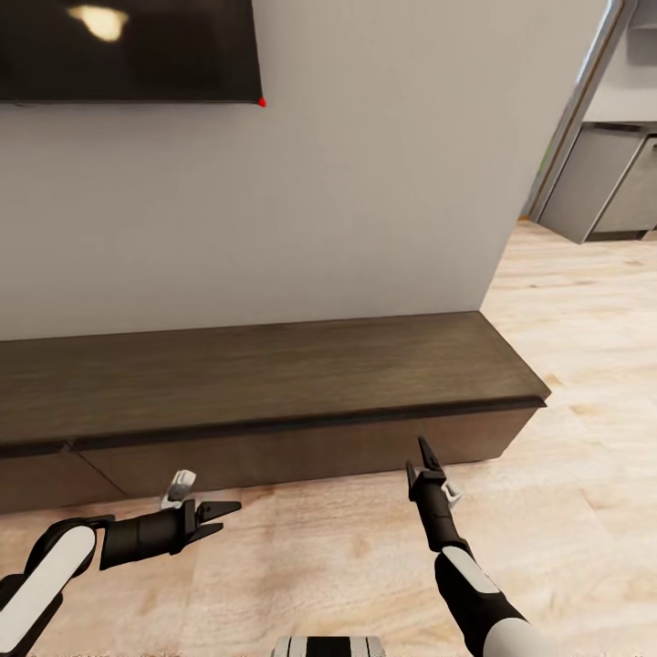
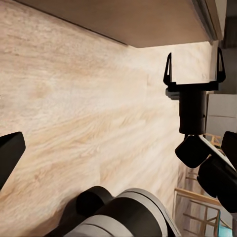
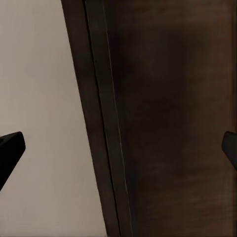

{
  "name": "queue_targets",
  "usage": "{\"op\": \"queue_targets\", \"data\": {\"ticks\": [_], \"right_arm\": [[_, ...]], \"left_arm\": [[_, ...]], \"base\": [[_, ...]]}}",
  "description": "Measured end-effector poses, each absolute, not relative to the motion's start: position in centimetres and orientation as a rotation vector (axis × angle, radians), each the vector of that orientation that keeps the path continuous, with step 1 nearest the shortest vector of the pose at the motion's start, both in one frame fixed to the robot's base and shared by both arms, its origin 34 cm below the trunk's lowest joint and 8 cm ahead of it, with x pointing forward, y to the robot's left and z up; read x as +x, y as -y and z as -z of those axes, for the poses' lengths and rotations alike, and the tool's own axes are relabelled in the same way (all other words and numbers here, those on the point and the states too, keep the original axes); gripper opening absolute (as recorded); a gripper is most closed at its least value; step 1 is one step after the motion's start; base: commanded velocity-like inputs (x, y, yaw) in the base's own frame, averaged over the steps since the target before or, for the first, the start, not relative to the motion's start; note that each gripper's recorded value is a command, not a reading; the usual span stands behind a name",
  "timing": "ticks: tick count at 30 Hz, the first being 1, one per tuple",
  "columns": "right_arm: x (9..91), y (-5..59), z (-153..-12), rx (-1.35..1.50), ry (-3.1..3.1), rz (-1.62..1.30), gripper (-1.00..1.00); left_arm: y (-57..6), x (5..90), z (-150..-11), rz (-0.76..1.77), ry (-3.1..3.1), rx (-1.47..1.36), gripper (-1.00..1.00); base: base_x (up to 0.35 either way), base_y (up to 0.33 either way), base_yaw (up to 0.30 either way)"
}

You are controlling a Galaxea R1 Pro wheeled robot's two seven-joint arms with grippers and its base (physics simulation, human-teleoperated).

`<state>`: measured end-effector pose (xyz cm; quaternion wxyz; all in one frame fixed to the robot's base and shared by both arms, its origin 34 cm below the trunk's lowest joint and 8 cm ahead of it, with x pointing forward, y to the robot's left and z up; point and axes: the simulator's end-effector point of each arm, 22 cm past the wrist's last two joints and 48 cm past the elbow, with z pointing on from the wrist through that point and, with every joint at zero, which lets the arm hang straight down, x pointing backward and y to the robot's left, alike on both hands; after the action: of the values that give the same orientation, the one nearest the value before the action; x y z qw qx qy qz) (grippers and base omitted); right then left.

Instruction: Place each of the two pumpkins and all three candles from the living room inside a cabinet in the living room (use any cabinet), then make sure every cabinet is closed, and position the cauldron so it is next to a table in the living room.

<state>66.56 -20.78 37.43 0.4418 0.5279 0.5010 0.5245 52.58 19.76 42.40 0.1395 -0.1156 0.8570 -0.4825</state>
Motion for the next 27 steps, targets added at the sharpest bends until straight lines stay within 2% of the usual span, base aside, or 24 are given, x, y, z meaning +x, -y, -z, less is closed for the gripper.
{"op": "queue_targets", "data": {"ticks": [21,27], "right_arm": [[65.8,19.7,-34.8,1.294,-1.297,-1.301,1.0],[65.8,19.7,-34.8,1.293,-1.297,-1.302,1.0]], "left_arm": [[-18.9,51.4,-39.7,1.431,-2.534,-0.364,1.0],[-18.9,51.4,-39.7,1.431,-2.534,-0.365,1.0]], "base": [[0.0,0.0,0.0],[0.143,0.0,0.0]]}}
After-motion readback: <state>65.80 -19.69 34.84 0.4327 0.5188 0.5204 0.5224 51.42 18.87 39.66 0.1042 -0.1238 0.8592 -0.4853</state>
